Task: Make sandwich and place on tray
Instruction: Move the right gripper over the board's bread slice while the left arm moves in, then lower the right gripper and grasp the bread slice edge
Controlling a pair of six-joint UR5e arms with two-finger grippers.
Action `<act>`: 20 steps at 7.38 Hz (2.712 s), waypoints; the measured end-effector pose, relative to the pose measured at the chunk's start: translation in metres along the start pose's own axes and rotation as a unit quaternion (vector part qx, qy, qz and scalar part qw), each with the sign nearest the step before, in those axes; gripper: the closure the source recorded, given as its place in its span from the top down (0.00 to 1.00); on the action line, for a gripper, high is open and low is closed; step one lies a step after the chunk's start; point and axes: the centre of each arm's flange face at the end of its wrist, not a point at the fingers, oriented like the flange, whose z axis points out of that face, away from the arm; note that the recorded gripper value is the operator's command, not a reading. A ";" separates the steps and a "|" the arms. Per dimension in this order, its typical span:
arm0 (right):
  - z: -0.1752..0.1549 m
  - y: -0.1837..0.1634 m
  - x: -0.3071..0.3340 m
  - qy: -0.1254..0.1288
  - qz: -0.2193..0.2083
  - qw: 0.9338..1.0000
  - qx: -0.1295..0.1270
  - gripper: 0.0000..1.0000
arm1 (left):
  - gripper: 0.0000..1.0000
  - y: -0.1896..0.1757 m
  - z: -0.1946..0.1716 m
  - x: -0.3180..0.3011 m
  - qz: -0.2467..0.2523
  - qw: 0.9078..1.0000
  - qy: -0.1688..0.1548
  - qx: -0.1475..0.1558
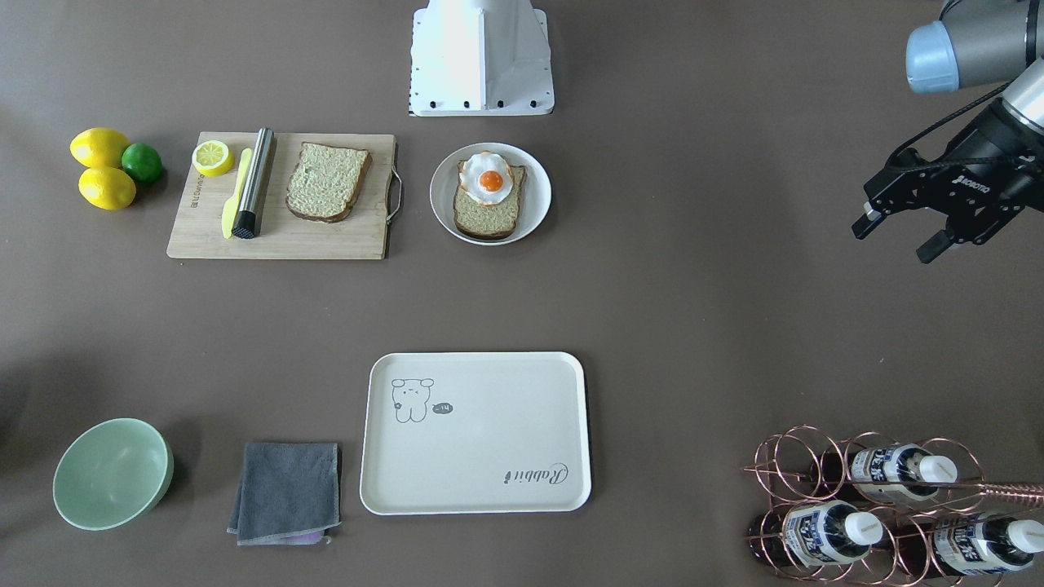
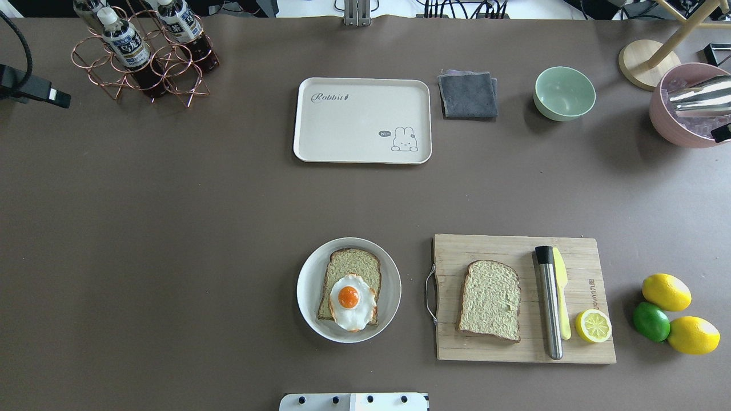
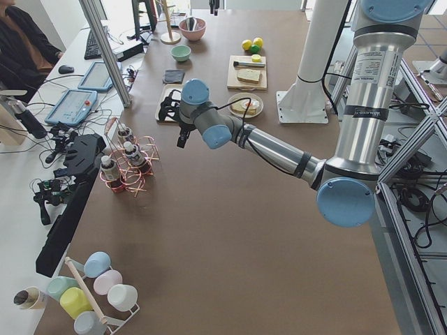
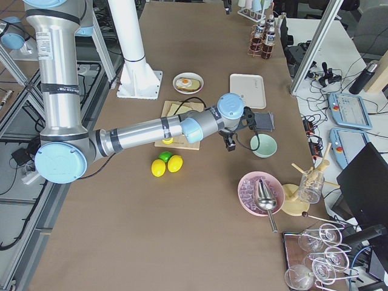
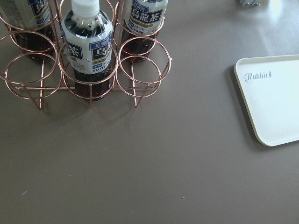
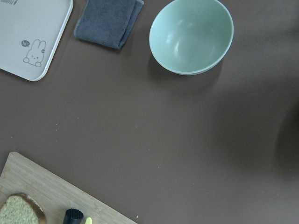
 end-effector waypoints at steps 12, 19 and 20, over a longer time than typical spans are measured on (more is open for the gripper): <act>0.184 0.122 -0.234 -0.022 0.190 0.982 -0.002 1.00 | 0.98 0.078 0.065 0.102 -0.115 0.993 0.000 0.009; 0.240 0.162 -0.278 0.000 0.163 0.987 0.012 0.66 | 0.98 0.081 0.067 0.102 -0.119 0.993 -0.002 0.008; 0.243 0.162 -0.276 0.003 0.163 0.987 0.012 0.66 | 0.98 0.081 0.067 0.102 -0.119 0.993 -0.002 0.007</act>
